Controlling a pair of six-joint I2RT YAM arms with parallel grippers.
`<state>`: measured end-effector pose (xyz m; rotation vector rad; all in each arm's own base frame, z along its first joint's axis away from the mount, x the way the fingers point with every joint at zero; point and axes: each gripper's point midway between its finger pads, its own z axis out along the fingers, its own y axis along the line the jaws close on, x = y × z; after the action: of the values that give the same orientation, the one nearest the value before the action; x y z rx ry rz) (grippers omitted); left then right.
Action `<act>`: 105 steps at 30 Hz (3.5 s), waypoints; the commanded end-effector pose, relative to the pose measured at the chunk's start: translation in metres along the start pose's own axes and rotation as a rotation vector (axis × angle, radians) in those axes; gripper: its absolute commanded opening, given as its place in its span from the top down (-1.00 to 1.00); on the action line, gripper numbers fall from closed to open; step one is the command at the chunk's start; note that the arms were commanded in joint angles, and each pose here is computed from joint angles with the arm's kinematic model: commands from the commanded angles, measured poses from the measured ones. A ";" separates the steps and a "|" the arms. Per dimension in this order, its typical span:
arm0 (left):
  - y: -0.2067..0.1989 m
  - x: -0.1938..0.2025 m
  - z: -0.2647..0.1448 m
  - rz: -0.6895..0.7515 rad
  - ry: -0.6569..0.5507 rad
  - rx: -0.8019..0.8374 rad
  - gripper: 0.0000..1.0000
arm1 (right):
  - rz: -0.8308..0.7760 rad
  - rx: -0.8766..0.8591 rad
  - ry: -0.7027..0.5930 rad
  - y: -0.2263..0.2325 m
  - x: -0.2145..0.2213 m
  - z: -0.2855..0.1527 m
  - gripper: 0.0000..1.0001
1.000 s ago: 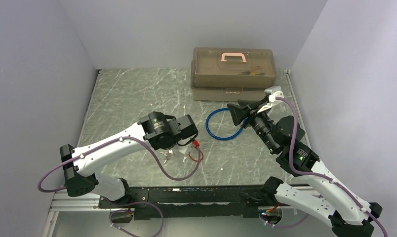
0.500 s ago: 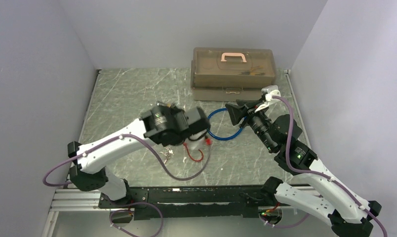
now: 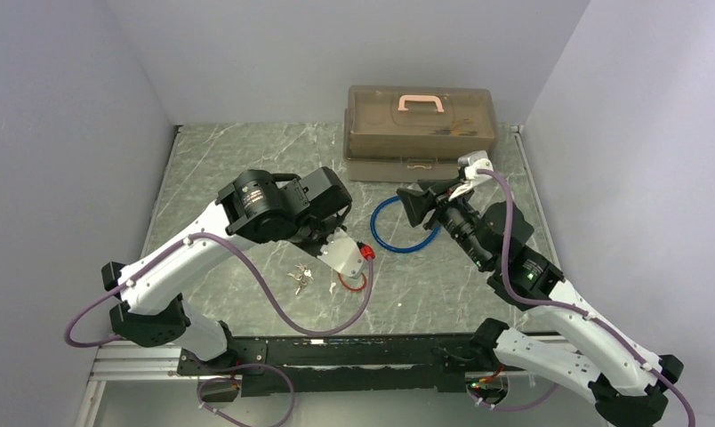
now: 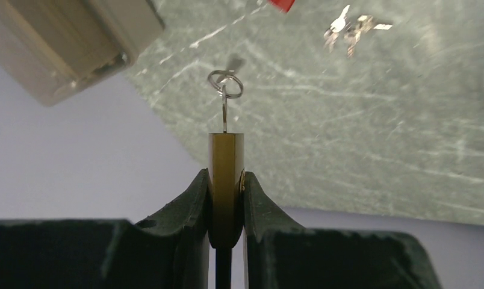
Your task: Unlock with the key
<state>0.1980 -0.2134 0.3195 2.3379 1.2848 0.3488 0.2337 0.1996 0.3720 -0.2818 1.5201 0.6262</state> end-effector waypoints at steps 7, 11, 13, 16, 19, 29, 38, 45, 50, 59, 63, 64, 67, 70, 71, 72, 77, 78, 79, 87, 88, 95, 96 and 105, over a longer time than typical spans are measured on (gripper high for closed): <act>-0.010 -0.061 -0.038 -0.346 -0.464 0.122 1.00 | 0.043 -0.121 -0.122 0.024 -0.032 0.000 -0.07; 0.005 -0.067 -0.043 -0.574 -0.593 0.196 1.00 | 0.070 -0.112 -0.117 0.022 -0.027 0.000 0.06; 0.010 -0.069 -0.041 -0.670 -0.624 0.232 1.00 | 0.074 -0.103 -0.101 0.021 -0.023 0.003 0.14; 0.015 -0.072 -0.037 -0.745 -0.638 0.249 1.00 | 0.063 -0.083 -0.095 0.018 -0.021 0.008 0.27; 0.020 -0.074 -0.037 -0.800 -0.648 0.259 1.00 | 0.055 -0.044 -0.066 0.014 -0.019 0.015 0.43; 0.031 -0.065 -0.028 -0.936 -0.651 0.265 1.00 | -0.013 -0.002 -0.023 0.024 0.004 0.021 1.00; 0.037 -0.064 -0.028 -0.961 -0.671 0.275 1.00 | -0.131 -0.044 -0.024 0.062 0.015 0.026 1.00; 0.037 -0.064 -0.030 -0.962 -0.679 0.277 1.00 | -0.192 -0.041 -0.032 0.076 0.016 0.031 1.00; 0.039 -0.064 -0.031 -0.966 -0.683 0.272 1.00 | -0.218 -0.032 -0.027 0.084 0.020 0.034 1.00; 0.044 -0.064 -0.034 -0.975 -0.695 0.254 1.00 | -0.219 -0.050 -0.032 0.107 0.031 0.039 1.00; 0.048 -0.064 -0.035 -0.982 -0.702 0.239 1.00 | -0.205 -0.063 -0.032 0.121 0.036 0.044 1.00; 0.050 -0.063 -0.036 -0.987 -0.703 0.231 1.00 | -0.199 -0.066 -0.032 0.124 0.038 0.045 1.00; 0.056 -0.060 -0.038 -0.998 -0.711 0.206 1.00 | -0.178 -0.091 -0.023 0.138 0.045 0.048 1.00; 0.060 -0.056 -0.038 -1.015 -0.718 0.203 1.00 | -0.157 -0.119 -0.015 0.150 0.047 0.051 1.00; 0.060 -0.055 -0.036 -1.018 -0.720 0.210 1.00 | -0.152 -0.119 -0.015 0.150 0.045 0.051 1.00; 0.059 -0.054 -0.035 -1.019 -0.722 0.220 1.00 | -0.147 -0.114 -0.017 0.148 0.042 0.050 1.00; 0.050 -0.049 -0.035 -0.976 -0.726 0.210 1.00 | -0.139 -0.054 0.002 0.102 0.020 0.039 0.62; 0.047 -0.048 -0.035 -0.962 -0.726 0.201 1.00 | -0.130 -0.051 0.013 0.093 0.018 0.038 0.52; 0.045 -0.047 -0.035 -0.951 -0.725 0.200 1.00 | -0.122 -0.037 0.022 0.080 0.015 0.037 0.44; 0.032 -0.046 -0.042 -0.878 -0.729 0.208 1.00 | -0.204 0.029 0.082 0.030 -0.001 0.022 0.04; 0.031 -0.046 -0.043 -0.869 -0.730 0.208 1.00 | -0.204 -0.009 0.088 0.033 -0.003 0.020 0.00; 0.017 -0.049 -0.048 -0.816 -0.742 0.246 1.00 | -0.149 -0.513 0.173 0.101 -0.008 -0.002 -0.08; 0.015 -0.049 -0.049 -0.806 -0.748 0.244 1.00 | -0.132 -0.554 0.175 0.106 -0.010 -0.005 -0.09; 0.005 -0.052 -0.052 -0.775 -0.771 0.267 1.00 | -0.020 -0.774 0.203 0.126 -0.011 -0.009 -0.11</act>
<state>0.1635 -0.2422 0.3458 1.6338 1.8362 -0.8510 0.1821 0.2814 0.3892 -0.8671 1.4907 1.0007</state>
